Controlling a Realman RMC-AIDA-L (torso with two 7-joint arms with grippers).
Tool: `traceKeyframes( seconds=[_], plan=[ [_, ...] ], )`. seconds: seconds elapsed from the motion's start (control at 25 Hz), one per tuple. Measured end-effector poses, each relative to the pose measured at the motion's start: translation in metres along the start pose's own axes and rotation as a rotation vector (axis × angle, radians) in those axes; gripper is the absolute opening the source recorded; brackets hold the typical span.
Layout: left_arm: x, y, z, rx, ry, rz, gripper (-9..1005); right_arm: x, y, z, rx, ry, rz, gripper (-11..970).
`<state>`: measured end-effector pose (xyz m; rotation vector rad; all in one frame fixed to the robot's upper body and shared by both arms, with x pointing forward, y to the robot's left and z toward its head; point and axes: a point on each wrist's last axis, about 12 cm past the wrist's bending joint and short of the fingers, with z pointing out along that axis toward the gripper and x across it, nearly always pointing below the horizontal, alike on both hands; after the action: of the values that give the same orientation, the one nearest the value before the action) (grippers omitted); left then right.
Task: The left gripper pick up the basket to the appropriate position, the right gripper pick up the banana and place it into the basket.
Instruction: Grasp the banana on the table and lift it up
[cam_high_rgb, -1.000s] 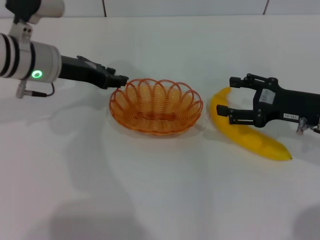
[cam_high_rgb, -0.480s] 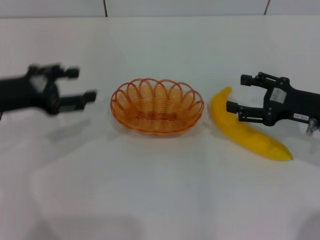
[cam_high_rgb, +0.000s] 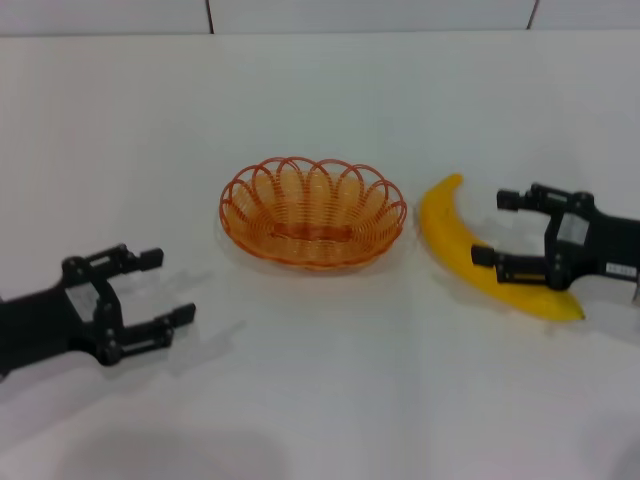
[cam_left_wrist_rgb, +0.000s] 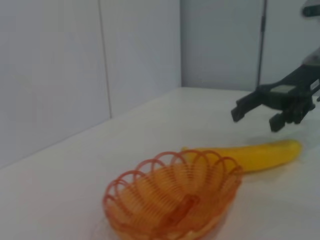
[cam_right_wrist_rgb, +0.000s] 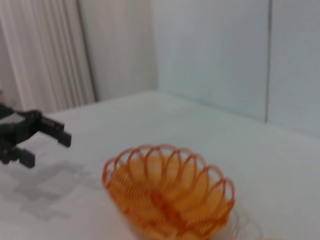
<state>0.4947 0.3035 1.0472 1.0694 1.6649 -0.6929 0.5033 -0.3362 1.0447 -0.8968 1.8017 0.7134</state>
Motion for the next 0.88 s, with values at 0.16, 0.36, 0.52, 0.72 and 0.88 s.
traceKeyframes(
  seconds=[0.16,0.36,0.52,0.72,0.88],
  plan=[
    [0.006,-0.006,0.002,0.002,-0.020,0.003,775,0.001,0.001,0.002,-0.019,0.032,0.025,801],
    [0.005,-0.006,0.006,0.010,-0.025,0.011,775,-0.001,-0.002,0.015,-0.038,0.090,0.037,799],
    [0.006,-0.006,0.009,0.011,-0.025,0.017,775,0.003,-0.007,0.027,0.007,0.165,0.054,798],
    [0.005,-0.005,0.009,0.012,-0.027,0.020,775,0.004,-0.007,0.028,0.008,0.178,0.065,796],
    [0.006,-0.006,0.008,0.010,-0.026,0.020,775,0.003,-0.007,0.027,0.007,0.171,0.076,795]
  ],
)
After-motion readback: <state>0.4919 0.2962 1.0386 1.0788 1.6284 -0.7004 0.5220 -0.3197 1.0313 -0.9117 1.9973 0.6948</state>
